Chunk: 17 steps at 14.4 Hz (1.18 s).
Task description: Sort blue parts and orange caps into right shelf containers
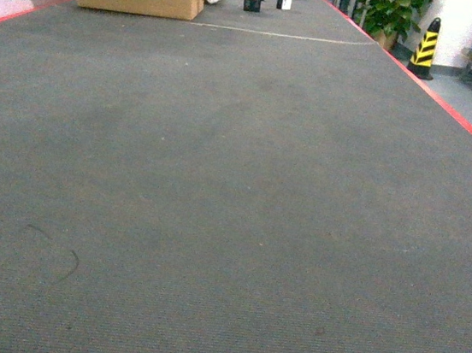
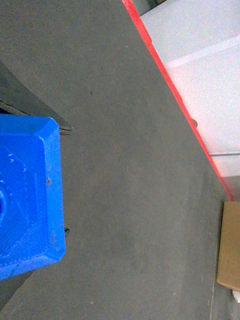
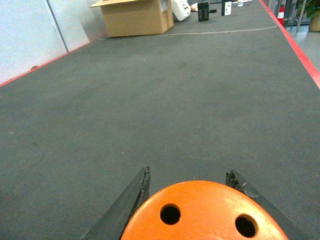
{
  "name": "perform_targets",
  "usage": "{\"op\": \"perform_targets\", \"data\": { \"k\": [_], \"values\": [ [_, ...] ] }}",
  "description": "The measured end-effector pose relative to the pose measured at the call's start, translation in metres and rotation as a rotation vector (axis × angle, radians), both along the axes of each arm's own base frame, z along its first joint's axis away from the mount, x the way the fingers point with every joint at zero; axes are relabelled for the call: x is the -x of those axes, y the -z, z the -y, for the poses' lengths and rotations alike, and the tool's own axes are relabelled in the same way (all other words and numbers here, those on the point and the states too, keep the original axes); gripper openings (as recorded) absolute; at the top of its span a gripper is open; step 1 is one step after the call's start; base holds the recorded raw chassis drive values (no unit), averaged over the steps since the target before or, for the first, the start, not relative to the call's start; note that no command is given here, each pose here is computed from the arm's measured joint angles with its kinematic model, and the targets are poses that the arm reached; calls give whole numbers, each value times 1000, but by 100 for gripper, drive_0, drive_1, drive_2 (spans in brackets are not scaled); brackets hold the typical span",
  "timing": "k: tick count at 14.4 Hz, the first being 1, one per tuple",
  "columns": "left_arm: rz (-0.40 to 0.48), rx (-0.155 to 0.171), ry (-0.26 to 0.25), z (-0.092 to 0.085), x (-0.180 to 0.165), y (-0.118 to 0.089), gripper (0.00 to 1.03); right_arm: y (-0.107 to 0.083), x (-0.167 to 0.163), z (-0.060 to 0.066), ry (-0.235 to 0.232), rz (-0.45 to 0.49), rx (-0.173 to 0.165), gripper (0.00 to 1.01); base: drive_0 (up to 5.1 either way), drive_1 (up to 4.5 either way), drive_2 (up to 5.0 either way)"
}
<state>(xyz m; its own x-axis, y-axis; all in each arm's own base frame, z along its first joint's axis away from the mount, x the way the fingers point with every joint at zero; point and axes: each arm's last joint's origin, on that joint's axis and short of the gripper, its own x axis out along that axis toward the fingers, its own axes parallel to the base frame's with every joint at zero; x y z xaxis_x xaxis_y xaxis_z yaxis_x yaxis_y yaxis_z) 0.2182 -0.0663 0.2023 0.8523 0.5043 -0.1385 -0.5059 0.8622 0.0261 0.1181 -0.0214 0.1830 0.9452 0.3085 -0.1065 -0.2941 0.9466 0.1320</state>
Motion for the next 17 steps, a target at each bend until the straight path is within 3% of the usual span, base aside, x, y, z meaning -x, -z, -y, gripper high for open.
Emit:
{"op": "perform_targets", "data": {
  "k": [17],
  "values": [
    [0,0,0,0,0,0,45,0,0,0,-3,3,3,41,0,0,0]
  ]
}}
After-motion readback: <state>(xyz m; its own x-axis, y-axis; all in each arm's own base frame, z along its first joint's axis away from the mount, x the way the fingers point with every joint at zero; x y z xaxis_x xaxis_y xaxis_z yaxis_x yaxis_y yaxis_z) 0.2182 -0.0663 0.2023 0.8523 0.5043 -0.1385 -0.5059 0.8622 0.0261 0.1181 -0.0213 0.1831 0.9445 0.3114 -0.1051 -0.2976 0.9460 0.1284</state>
